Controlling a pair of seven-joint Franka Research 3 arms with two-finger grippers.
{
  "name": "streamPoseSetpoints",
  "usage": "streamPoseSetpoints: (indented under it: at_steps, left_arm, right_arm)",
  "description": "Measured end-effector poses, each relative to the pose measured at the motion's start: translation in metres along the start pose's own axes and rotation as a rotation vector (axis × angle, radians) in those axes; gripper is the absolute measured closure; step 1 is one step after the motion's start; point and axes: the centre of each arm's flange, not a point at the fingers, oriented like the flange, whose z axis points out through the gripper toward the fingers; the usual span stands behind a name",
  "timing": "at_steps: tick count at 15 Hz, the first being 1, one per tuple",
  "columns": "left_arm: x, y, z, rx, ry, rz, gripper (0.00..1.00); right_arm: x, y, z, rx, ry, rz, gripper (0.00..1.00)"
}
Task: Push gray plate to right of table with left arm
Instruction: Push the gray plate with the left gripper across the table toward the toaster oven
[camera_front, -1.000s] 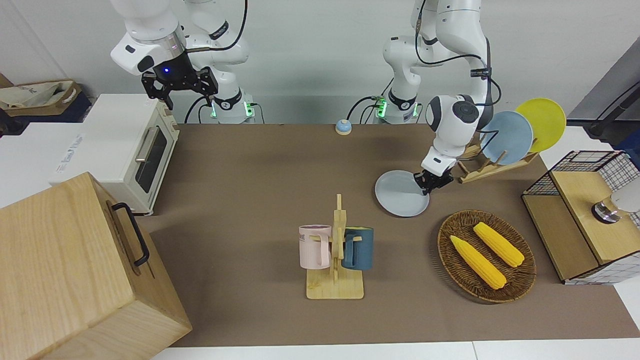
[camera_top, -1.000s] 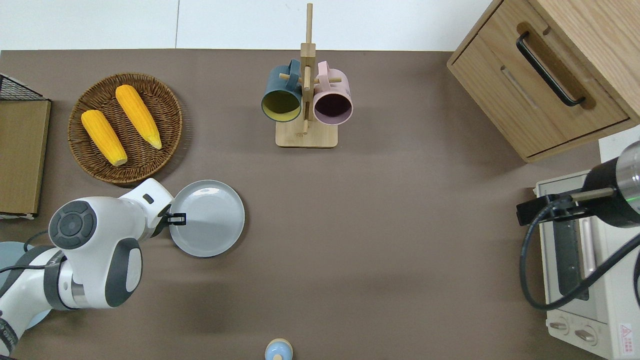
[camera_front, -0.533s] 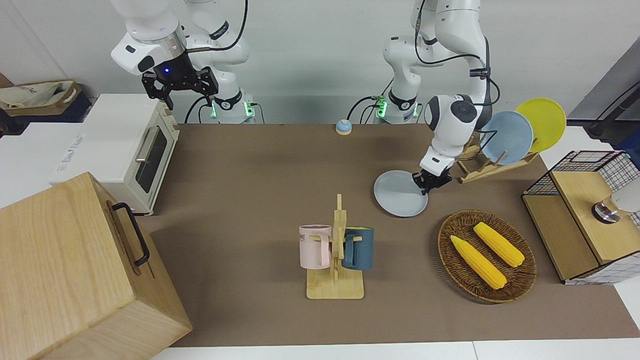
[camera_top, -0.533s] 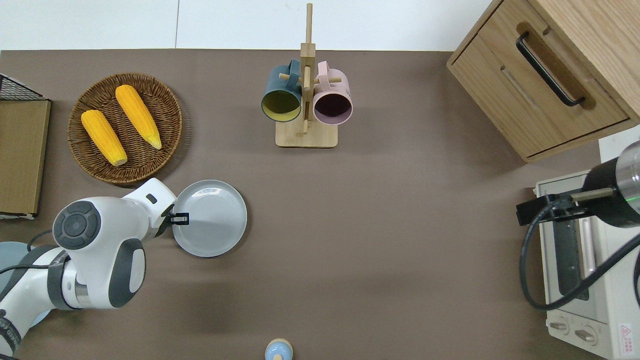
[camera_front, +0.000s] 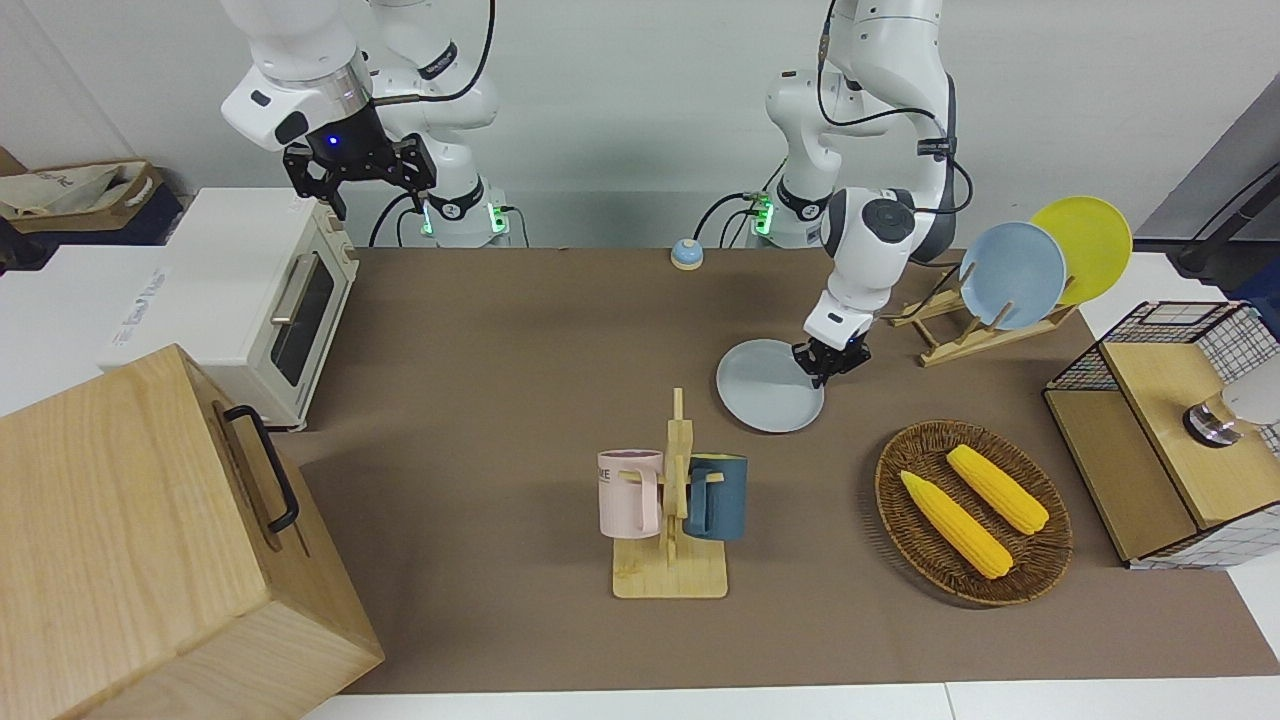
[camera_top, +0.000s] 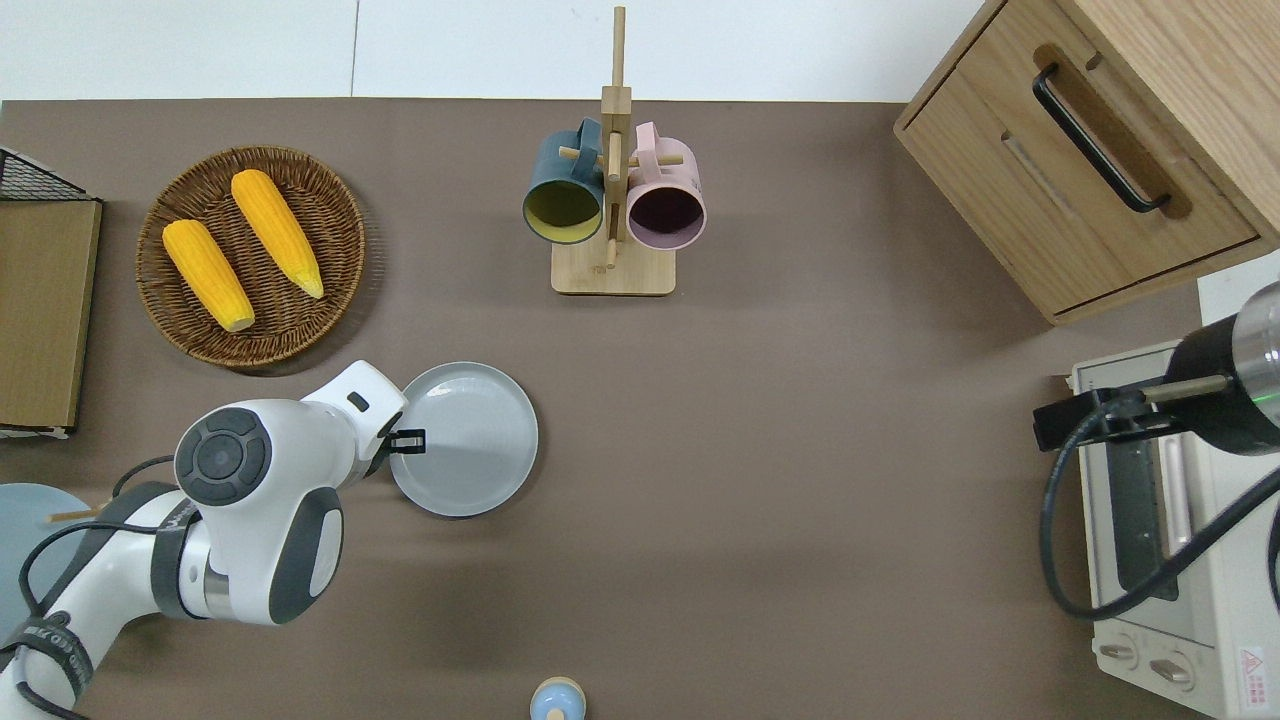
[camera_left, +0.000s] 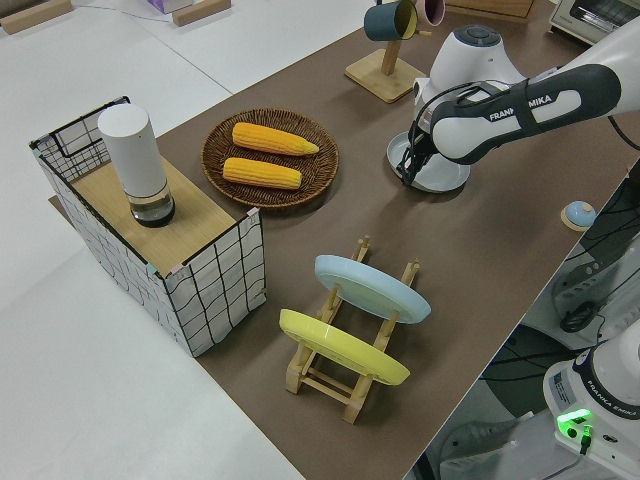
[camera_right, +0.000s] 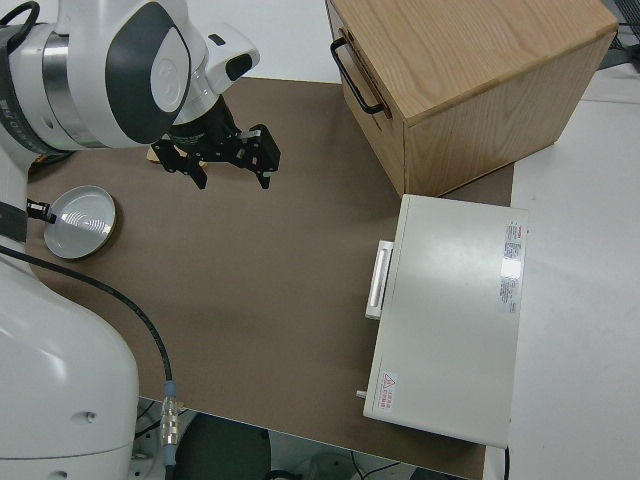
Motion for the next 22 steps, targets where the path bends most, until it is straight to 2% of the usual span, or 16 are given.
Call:
streamPoseSetpoints:
  at_steps: [9, 15, 22]
  left_arm:
    - [-0.016, 0.06, 0.0, -0.01, -0.004, -0.04, 0.99]
    - [-0.029, 0.096, 0.001, -0.04, -0.016, -0.05, 0.99]
    - [-0.053, 0.146, 0.001, -0.049, -0.021, -0.085, 0.99]
  right_arm:
    - [0.0, 0.0, 0.0, 0.0, 0.0, 0.0, 0.01]
    - [0.0, 0.0, 0.0, 0.0, 0.0, 0.0, 0.01]
    - [0.0, 0.0, 0.0, 0.0, 0.0, 0.0, 0.01]
